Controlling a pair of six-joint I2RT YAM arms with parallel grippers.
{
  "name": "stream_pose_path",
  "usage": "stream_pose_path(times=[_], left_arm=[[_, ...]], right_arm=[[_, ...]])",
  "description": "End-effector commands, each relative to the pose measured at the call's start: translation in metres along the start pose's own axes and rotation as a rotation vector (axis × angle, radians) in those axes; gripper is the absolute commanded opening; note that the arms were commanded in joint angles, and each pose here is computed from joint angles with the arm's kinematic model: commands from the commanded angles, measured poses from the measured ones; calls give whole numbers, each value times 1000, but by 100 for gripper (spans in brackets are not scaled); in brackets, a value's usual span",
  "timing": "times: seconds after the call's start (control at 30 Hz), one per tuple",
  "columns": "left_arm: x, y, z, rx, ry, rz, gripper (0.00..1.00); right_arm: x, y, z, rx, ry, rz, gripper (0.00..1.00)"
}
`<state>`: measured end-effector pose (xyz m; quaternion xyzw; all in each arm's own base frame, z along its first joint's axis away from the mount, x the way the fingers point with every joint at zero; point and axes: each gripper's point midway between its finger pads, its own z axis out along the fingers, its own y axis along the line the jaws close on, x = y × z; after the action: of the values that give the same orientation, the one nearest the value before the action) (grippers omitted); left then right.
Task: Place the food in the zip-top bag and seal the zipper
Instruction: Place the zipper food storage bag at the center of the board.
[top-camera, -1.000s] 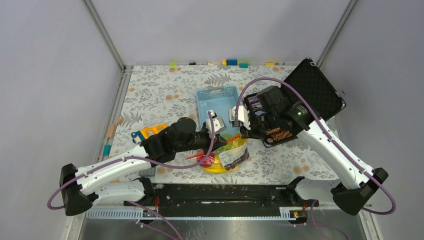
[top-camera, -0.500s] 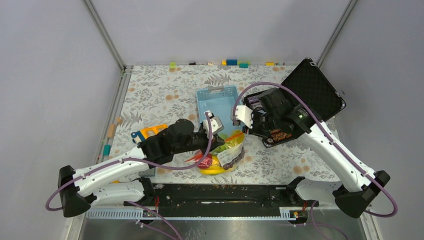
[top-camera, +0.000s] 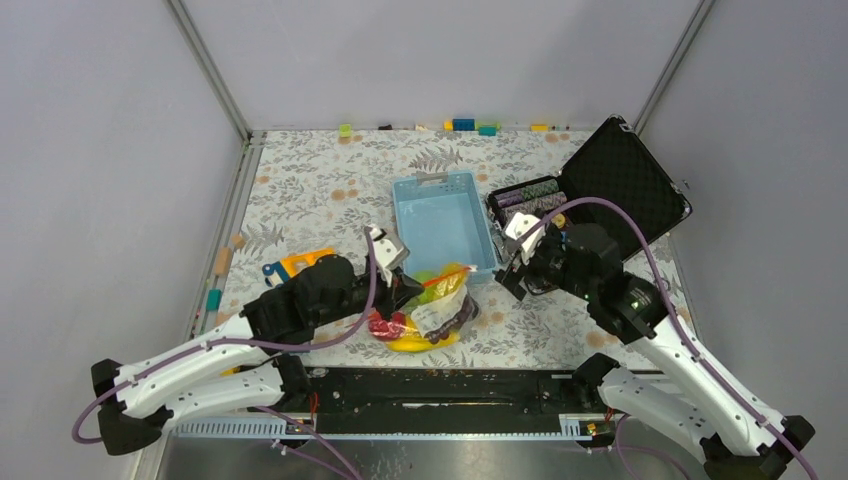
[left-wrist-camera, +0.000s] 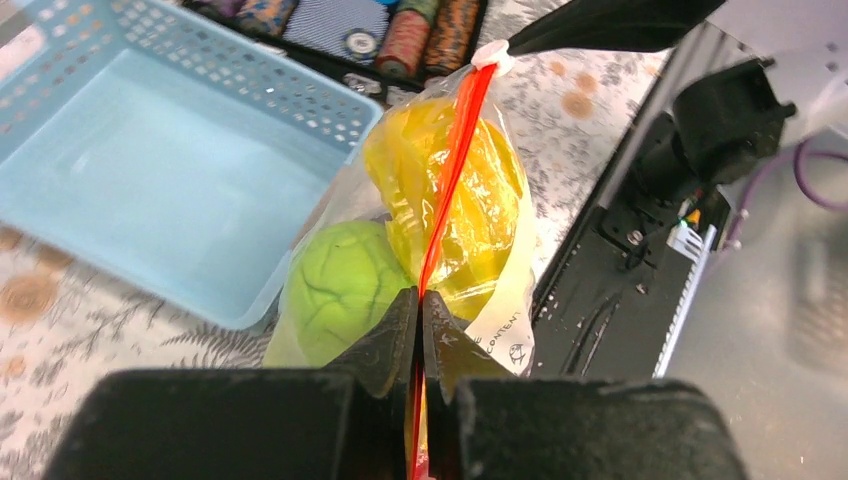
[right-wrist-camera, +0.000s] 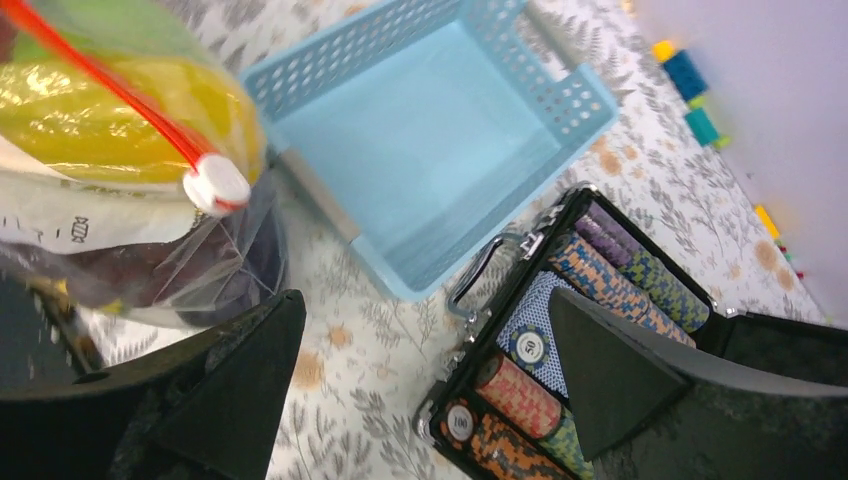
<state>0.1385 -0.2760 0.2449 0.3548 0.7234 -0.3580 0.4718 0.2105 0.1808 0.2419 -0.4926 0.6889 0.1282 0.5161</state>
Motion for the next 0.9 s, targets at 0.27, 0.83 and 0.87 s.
stream_pose_path(times=[0.27,0.83,0.87], left_arm=[[16,80,-50,-551,-55,-326,0],[73,203,-107,-1220,-76,-611,0],[78,208,-120,-1307,-80,-631,4]], right_arm=[[-8,-75,-28,570,-265,519,100],[34,-64,-14,609,-192,600,100],[36,-64,-14,614,-190,602,100]])
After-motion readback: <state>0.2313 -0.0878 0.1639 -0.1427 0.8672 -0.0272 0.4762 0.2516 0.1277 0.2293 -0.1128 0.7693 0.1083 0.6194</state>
